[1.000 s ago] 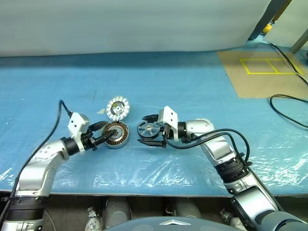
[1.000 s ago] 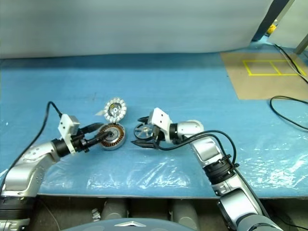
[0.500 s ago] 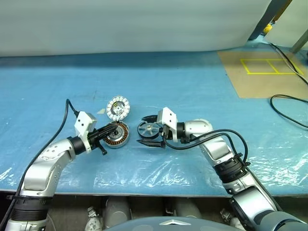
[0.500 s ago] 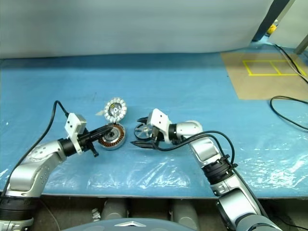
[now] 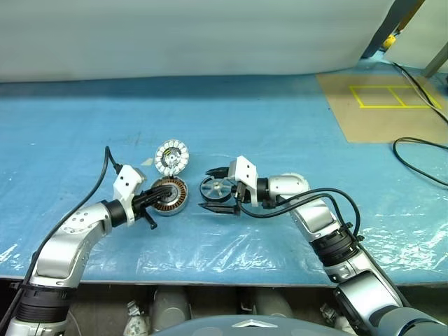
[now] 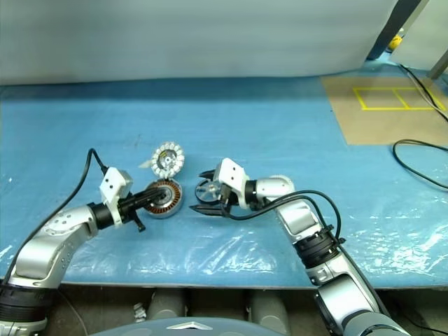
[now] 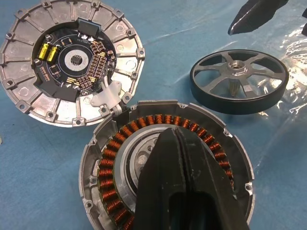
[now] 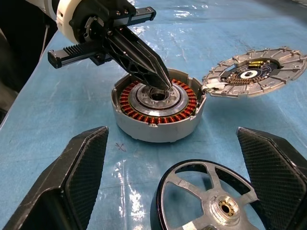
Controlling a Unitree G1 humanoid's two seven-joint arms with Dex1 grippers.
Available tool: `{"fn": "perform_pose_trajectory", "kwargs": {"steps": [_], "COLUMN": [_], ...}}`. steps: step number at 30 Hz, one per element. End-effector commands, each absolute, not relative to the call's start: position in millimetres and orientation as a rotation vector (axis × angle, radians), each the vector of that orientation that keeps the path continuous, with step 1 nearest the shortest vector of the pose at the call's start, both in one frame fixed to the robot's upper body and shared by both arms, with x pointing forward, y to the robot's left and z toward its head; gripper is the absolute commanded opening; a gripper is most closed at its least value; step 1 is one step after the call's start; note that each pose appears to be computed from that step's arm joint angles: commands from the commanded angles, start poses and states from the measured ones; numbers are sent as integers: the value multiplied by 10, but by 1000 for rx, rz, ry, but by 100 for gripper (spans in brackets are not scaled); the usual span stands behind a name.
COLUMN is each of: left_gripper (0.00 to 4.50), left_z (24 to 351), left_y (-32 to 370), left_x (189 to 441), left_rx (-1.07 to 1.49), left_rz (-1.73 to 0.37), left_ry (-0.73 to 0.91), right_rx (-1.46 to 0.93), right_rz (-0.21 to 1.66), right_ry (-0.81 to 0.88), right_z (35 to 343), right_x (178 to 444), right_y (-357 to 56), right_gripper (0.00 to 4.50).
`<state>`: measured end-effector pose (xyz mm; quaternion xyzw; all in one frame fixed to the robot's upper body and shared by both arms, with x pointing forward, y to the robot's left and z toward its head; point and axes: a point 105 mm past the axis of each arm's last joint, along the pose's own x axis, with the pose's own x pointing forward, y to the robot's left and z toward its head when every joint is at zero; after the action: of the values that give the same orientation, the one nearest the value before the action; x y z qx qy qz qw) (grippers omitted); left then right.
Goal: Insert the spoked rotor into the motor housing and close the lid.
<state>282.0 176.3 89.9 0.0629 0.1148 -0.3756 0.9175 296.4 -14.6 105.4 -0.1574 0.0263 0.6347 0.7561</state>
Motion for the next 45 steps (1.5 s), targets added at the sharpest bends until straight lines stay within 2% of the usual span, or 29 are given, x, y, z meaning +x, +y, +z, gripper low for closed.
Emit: {"fn": "perform_pose_trajectory", "kwargs": {"steps": [1,9,22,30,34,37,45], "left_gripper": [1,1,1,1,1,1,1], "left_z": [869,745,747,630,697,953,1159], "left_y": [1804,1896,1693,1686,1754,1775,1802], "left_x": [2796,2823,2877,2825,2855,2841,2662], "left_rx": [169,202,153,189,164,96,78], "left_rz": [-775,-732,-791,-821,-779,-778,-764], "left_ry": [245,277,254,319,280,140,-20], "right_rx": [-357,-355,-358,-359,-356,-327,-237], "right_rz": [1387,1389,1387,1381,1380,1380,1377], "right_ry": [16,11,20,21,21,24,63], "right_z": [1127,1142,1114,1110,1114,1144,1328], "right_x": [2968,2969,2966,2968,2968,2976,3041], "right_y": [-121,-108,-117,-121,-122,-123,-145], "right_gripper": [450,450,450,450,450,450,450]}}
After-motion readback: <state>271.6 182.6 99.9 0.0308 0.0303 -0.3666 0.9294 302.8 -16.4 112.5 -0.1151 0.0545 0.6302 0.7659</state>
